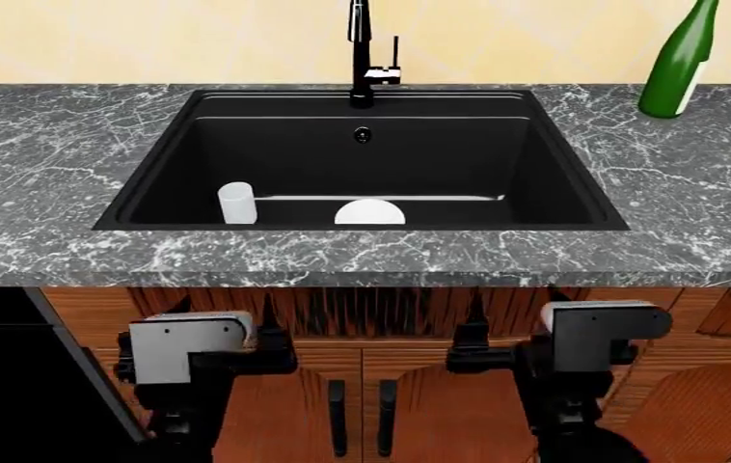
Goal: Pick the cup and bowl from the sink and place them on the counter for drying.
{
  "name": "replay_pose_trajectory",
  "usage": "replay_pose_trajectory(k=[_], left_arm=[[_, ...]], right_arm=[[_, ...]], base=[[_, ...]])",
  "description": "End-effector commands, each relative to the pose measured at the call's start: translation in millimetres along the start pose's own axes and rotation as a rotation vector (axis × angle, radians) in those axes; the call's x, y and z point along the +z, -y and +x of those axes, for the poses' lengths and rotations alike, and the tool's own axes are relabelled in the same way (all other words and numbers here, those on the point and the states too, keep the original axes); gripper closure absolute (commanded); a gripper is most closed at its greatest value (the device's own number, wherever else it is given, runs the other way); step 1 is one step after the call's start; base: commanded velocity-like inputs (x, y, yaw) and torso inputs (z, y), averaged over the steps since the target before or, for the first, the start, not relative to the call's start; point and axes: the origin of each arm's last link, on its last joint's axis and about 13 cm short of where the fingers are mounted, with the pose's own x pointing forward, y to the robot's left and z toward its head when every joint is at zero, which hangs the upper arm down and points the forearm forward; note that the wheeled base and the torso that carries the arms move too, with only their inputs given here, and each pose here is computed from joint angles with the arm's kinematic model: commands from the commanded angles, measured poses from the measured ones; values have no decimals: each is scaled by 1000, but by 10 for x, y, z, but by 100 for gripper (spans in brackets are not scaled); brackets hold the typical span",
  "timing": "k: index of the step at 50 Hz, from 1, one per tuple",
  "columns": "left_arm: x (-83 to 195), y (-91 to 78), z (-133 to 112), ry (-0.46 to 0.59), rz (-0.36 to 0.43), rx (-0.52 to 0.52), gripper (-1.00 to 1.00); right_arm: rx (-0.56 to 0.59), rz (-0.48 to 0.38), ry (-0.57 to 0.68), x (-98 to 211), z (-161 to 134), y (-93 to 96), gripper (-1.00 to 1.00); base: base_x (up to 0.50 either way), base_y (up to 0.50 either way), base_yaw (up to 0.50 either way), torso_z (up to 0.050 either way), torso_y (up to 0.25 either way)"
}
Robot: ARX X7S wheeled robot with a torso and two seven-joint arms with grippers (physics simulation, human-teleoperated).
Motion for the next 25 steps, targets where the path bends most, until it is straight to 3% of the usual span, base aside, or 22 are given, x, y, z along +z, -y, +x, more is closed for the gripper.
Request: replay_pose_trajectory(k=[1, 3, 8, 11, 13, 15, 20, 25], left_arm=[[601, 30, -1, -47, 15, -51, -100], [724, 14, 25, -54, -1, -62, -100], [1171, -21, 200, -25, 126, -91, -100], [1319, -64, 308, -20, 148, -87, -100], [1384, -131, 467, -27, 203, -63, -100], [1468, -148, 546, -44, 180, -89, -100], [1583, -201, 631, -81, 119, -84, -100], [1629, -243, 592, -114, 127, -82, -100]], right_arm=[[102, 16, -34, 745, 122, 189, -100], [105, 35, -20, 902, 179, 230, -100], [127, 51, 1, 1402, 360, 357, -100], [121, 61, -6, 1555, 473, 429, -100], [134, 52, -1, 1746, 512, 491, -100], [145, 75, 3, 1875, 560, 541, -100], [143, 42, -55, 1850, 623, 639, -100], [153, 89, -74, 1699, 563, 721, -100]], base=[[0, 0, 0, 0, 0], [0, 0, 0, 0, 0], [0, 0, 0, 0, 0], [0, 0, 0, 0, 0], [0, 0, 0, 0, 0], [0, 0, 0, 0, 0], [0, 0, 0, 0, 0], [236, 6, 0, 0, 0]])
